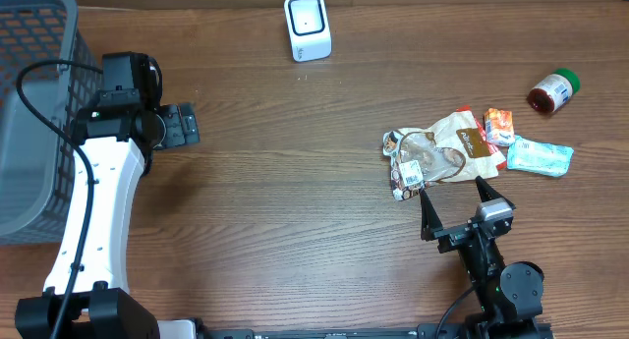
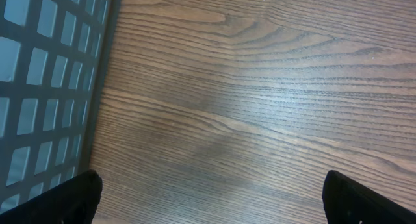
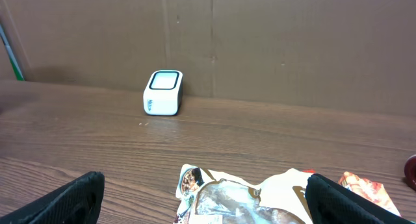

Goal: Scan the item barcode

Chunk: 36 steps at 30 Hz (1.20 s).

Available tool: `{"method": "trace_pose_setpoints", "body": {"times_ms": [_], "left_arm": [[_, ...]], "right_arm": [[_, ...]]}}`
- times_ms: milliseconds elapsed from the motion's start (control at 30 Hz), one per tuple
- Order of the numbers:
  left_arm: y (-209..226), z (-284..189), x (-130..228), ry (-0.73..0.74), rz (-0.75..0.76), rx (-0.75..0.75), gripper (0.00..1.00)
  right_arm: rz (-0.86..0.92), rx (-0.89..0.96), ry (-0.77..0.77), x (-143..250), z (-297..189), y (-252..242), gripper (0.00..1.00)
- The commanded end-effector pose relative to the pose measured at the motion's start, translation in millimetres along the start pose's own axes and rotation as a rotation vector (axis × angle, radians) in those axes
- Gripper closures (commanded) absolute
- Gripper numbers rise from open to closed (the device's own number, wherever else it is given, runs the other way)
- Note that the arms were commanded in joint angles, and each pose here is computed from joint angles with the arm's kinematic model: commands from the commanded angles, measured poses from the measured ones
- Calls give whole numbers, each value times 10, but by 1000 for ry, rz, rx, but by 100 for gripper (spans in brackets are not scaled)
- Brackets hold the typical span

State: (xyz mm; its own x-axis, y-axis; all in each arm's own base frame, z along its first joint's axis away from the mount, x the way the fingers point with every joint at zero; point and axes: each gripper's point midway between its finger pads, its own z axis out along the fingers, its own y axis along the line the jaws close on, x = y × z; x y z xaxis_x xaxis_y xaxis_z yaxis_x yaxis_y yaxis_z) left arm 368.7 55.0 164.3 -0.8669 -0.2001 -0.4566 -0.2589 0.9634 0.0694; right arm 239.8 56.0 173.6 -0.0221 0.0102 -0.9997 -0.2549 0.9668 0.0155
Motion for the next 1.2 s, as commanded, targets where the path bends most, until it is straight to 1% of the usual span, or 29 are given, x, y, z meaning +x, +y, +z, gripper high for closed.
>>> {"method": "trace_pose_setpoints", "body": {"times_ms": [0, 167, 333, 567, 700, 800, 900, 1033, 1167], "left_arm": [[6, 5, -24, -3, 9, -2, 0], [13, -79, -52, -27, 5, 1, 0], [43, -348, -125, -104, -6, 11, 0], [146, -1149, -219, -328, -38, 39, 0], [226, -1661, -183, -470, -60, 56, 0], [277, -1960, -126, -555, -72, 67, 0], [304, -2110, -87, -598, -78, 72, 0], [316, -2158, -43, -610, -80, 74, 0], [353, -2229, 158, -617, -81, 74, 0]], "right_arm": [[-5, -2, -2, 23, 1, 0, 0], [-5, -2, -2, 23, 1, 0, 0], [-5, -2, -2, 23, 1, 0, 0], [-5, -2, -2, 23, 1, 0, 0], [-5, -2, -2, 23, 1, 0, 0], [-5, -2, -2, 23, 1, 0, 0], [-5, -2, -2, 23, 1, 0, 0], [-5, -2, -2, 23, 1, 0, 0], [-5, -2, -2, 23, 1, 0, 0]]}}
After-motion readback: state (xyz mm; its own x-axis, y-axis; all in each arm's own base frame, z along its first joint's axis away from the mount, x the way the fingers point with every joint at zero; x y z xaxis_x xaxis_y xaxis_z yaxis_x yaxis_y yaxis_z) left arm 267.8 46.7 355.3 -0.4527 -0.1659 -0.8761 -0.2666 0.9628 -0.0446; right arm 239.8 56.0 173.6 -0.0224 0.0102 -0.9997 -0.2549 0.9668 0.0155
